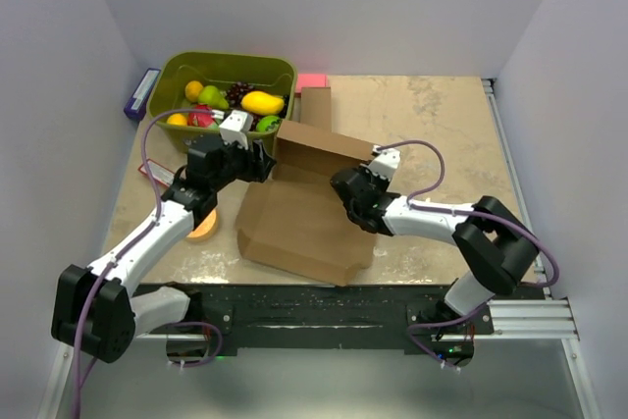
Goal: Fold the paper box
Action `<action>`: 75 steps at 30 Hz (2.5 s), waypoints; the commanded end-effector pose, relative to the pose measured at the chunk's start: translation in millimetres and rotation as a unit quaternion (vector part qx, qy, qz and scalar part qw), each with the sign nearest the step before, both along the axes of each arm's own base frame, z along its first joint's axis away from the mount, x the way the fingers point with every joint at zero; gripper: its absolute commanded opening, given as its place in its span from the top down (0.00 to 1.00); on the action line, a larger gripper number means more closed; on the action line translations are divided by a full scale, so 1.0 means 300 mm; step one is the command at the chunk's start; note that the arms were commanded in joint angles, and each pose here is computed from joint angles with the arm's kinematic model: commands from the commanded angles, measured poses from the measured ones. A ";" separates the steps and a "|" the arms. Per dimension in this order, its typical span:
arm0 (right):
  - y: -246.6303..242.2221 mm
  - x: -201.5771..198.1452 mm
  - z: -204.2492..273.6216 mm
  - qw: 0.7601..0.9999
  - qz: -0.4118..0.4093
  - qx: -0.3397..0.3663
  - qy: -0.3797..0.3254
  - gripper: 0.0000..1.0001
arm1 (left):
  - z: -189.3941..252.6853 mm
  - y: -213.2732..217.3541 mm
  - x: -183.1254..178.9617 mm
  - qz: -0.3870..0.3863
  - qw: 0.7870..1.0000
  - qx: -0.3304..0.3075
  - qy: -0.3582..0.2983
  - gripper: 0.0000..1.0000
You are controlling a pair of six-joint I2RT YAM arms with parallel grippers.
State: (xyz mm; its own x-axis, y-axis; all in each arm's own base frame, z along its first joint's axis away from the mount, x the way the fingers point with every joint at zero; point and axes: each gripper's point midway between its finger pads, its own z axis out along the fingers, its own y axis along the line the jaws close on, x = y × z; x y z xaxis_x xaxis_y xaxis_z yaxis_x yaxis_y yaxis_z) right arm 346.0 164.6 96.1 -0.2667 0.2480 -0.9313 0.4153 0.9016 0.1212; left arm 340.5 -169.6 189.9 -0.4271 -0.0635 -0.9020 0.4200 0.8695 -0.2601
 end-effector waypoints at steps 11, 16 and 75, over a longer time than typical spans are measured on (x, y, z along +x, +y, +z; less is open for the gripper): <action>0.002 -0.163 0.029 0.980 0.166 0.002 0.107 1.00 | 0.246 0.025 -0.117 -0.043 0.986 0.005 -0.161 0.24; -0.005 -0.195 0.093 0.972 0.195 0.014 0.131 1.00 | 0.276 -0.004 -0.170 -0.081 0.979 0.004 -0.189 0.23; 0.073 -0.111 0.108 0.974 0.135 0.056 0.171 1.00 | 0.175 -0.033 -0.175 -0.037 0.987 0.071 -0.143 0.62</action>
State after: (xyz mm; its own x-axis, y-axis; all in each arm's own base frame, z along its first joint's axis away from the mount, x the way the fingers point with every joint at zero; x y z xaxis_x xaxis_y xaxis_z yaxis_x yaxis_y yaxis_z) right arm 290.8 201.6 122.4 -0.6706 0.2220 -0.7078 0.1419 0.9749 0.1713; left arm 292.0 -158.7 217.4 -0.1914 0.1576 -0.9688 0.4498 0.8914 0.0561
